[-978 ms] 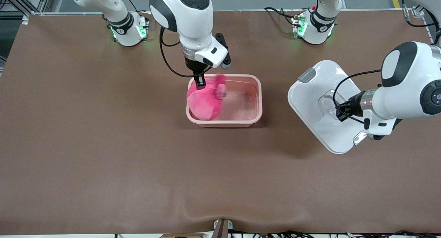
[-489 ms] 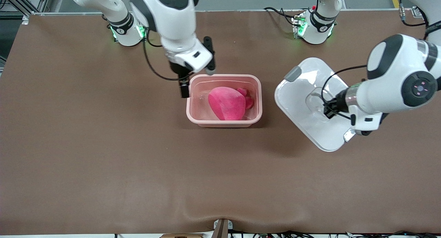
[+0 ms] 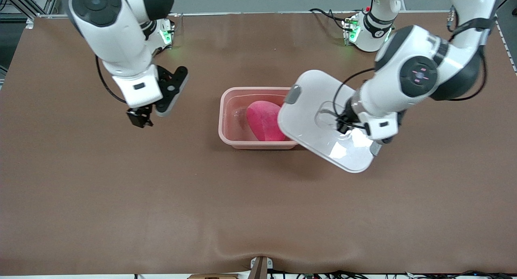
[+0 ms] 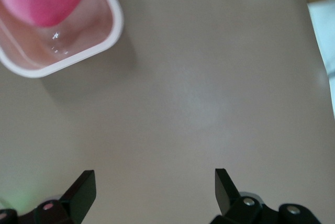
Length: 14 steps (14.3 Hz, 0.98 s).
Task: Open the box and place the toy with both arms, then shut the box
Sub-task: 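Release the toy and withdraw the right gripper while the left gripper returns the lid, then lower the lid onto the box and press it shut with the left gripper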
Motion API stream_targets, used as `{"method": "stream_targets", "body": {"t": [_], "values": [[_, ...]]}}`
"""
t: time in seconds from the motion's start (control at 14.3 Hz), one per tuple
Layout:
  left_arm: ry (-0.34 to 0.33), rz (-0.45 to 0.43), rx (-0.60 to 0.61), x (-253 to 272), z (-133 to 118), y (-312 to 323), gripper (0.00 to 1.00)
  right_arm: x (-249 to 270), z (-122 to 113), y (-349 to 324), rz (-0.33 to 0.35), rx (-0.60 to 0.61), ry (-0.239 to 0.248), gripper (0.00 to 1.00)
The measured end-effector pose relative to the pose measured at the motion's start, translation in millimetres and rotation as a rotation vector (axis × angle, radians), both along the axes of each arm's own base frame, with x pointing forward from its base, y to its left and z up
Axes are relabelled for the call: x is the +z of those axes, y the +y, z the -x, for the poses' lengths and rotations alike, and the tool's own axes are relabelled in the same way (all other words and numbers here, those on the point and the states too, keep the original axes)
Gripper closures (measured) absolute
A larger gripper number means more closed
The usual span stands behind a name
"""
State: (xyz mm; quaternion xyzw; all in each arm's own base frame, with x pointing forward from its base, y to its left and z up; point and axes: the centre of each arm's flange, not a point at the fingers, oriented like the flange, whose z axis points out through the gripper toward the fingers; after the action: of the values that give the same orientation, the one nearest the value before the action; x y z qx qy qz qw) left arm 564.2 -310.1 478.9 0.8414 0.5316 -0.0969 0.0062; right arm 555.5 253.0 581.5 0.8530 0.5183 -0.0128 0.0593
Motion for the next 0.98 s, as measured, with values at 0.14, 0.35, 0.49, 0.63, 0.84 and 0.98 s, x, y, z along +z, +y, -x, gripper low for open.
{"method": "stream_targets", "body": {"t": [0.14, 0.35, 0.49, 0.63, 0.84, 0.98], "values": [[-0.020, -0.004, 0.095, -5.3, 17.2, -45.0, 0.93, 13.2, -4.6, -28.1, -0.011, -0.103, -0.019, 0.00], [-0.084, -0.057, 0.224, -23.6, 37.9, -96.7, 0.93, 28.0, -15.5, -83.0, -0.023, -0.222, -0.036, 0.00], [-0.126, -0.100, 0.295, -43.3, 51.7, -126.3, 0.93, 32.3, -27.4, -120.0, -0.034, -0.286, -0.066, 0.00], [-0.137, -0.115, 0.340, -62.4, 64.7, -150.1, 0.93, 36.2, -34.6, -152.8, -0.042, -0.363, -0.091, 0.00], [-0.148, -0.121, 0.390, -79.4, 79.5, -173.6, 0.93, 36.2, -30.1, -193.3, -0.041, -0.561, -0.091, 0.00], [-0.161, -0.139, 0.407, -90.0, 92.2, -188.4, 0.93, 32.4, -24.6, -211.0, -0.046, -0.709, -0.074, 0.00]]}}
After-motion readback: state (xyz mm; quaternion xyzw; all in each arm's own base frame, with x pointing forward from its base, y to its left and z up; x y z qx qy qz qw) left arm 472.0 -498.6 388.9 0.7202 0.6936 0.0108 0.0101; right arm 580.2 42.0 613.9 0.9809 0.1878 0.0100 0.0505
